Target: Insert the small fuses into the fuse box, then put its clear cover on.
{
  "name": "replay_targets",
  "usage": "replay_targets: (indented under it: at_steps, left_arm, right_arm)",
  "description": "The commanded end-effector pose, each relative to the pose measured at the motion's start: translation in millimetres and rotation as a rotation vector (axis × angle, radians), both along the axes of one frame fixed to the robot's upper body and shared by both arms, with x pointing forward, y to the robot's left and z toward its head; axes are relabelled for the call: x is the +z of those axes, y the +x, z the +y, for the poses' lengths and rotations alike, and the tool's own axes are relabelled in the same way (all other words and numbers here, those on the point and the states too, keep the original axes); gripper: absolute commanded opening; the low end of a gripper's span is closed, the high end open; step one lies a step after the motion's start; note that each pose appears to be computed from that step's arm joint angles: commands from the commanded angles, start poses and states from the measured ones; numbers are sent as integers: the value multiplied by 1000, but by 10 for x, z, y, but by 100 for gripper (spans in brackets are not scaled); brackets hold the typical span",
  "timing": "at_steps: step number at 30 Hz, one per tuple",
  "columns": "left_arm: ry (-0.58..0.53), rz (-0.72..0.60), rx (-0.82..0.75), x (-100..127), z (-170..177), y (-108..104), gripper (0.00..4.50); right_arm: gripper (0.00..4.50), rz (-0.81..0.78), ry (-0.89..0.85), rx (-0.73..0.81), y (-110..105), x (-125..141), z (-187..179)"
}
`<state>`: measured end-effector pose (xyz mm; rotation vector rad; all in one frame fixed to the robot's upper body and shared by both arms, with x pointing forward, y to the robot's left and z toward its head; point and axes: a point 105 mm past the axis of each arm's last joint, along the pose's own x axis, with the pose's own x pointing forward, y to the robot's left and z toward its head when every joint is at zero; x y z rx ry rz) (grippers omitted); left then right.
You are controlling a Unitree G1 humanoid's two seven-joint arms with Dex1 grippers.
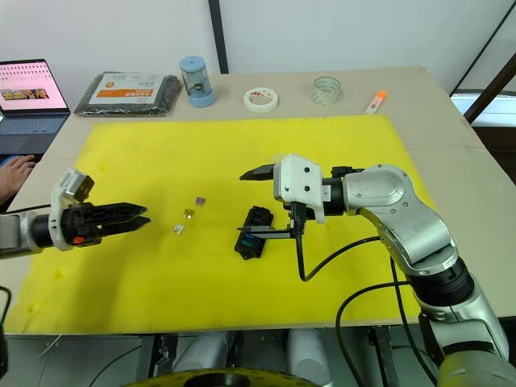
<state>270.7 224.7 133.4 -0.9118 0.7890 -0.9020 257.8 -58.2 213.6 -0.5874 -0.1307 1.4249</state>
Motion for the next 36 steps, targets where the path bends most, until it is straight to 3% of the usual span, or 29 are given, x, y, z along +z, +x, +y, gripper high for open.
replay_targets:
  at_steps: [1, 15, 23, 36]
  left_arm:
    - [-5, 30, 30, -65, -16, 82, 450]
    - [83, 68, -31, -369, -149, 49, 450]
    - [76, 72, -50, -473, -221, 35, 450]
    - [26, 43, -84, -423, -366, 86, 450]
  right_arm:
    - [446, -12, 17, 27, -47, 80, 37]
    - [446, 15, 10, -5, -41, 138, 30]
    - [446, 26, -6, -16, -53, 109, 1]
    - [446, 32, -8, -19, -50, 93, -15]
